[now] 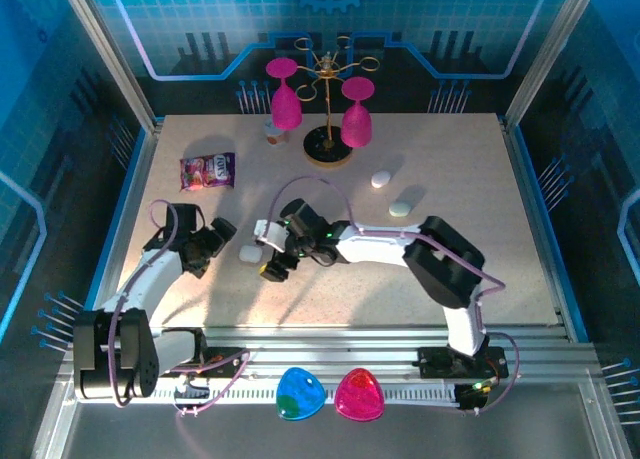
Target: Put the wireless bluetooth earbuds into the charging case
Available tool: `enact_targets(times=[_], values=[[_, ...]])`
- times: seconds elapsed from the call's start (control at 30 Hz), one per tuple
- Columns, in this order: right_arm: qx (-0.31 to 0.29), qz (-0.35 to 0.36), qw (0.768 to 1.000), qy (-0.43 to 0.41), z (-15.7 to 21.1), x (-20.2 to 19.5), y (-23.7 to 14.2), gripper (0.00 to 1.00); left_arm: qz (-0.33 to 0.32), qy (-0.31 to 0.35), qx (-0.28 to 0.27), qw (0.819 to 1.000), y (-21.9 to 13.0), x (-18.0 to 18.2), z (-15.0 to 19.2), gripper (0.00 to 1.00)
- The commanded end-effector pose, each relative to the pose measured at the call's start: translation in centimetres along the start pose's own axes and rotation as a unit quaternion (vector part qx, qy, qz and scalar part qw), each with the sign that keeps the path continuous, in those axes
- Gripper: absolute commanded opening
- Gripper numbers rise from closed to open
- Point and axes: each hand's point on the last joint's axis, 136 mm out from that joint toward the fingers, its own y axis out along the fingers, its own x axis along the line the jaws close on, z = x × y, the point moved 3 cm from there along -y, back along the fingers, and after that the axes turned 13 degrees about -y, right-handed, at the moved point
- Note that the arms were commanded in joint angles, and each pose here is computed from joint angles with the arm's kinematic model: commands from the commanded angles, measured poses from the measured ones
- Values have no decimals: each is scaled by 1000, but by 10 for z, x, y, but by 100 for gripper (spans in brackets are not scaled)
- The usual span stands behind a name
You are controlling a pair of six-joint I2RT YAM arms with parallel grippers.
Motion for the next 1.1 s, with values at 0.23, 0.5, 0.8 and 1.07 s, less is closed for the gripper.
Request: enact_targets(times=[0.23,0.5,0.8,1.07], values=[[16,-8,1000,-21,9,-16,51,80,36,-41,9,998,-5,6,-3,99],[26,-25,999,-12,19,-26,66,68,39,-41,9,998,-5,8,-3,99],[37,-67,997,-3,32,-27,66,40,43,-36,8,998,-7,6,-4,99],[24,-49,998,-11,23,-28,55,35,53,-23,10,998,-8,3,-3,99]])
